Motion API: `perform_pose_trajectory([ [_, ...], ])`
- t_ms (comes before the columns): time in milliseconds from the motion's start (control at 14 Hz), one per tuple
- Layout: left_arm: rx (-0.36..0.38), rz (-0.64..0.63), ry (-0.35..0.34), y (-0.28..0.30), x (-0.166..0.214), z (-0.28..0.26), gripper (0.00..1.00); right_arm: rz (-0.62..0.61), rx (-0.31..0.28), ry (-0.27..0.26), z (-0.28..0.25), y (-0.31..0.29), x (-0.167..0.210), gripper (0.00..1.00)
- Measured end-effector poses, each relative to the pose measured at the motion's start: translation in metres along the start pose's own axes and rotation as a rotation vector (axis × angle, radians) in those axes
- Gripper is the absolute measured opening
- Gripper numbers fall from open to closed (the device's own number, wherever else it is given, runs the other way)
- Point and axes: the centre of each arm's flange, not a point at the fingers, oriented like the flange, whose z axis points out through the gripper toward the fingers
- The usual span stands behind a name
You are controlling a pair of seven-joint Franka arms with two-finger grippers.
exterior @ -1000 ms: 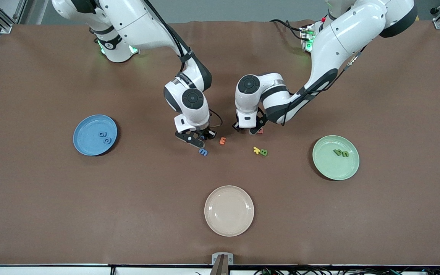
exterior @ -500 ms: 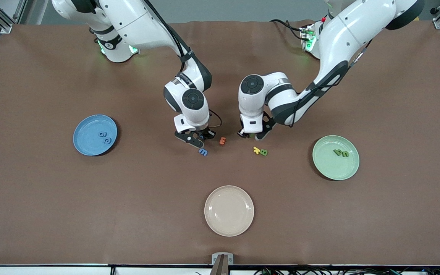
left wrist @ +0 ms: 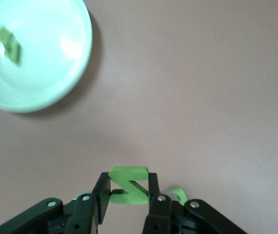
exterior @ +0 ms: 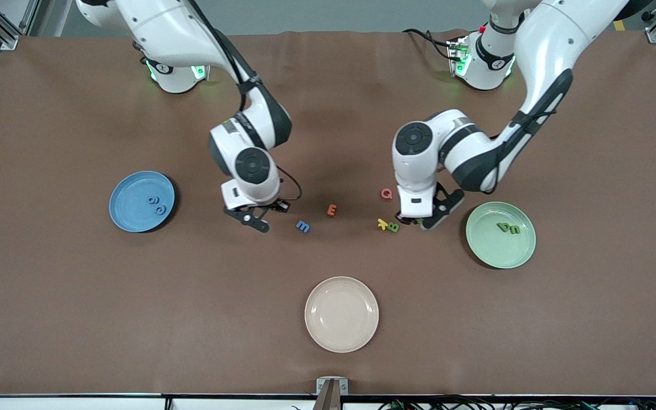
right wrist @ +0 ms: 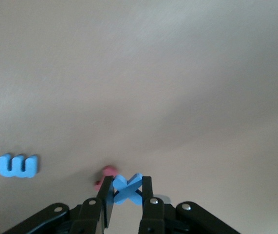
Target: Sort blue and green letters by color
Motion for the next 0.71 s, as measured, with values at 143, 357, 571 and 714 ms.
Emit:
perform_pose_trajectory([
  [143,0.018,0.039,-0.009,-0.021,0.040,-0.002,0.36,-0.051,0.004,-0.017,-0.024,0.039,0.024,0.27],
  [357,0.035,0.103,-0.050,-0.068,0.102,0.011,0.36,-0.130,0.006,-0.053,-0.026,0.109,0.052,0.27],
  [571,0.062,0.163,-0.088,-0.116,0.147,0.035,0.35,-0.207,0.019,-0.080,-0.025,0.176,0.070,0.27],
  [714,0.081,0.225,-0.120,-0.145,0.166,0.054,0.35,-0.242,0.033,-0.087,-0.028,0.217,0.079,0.27],
])
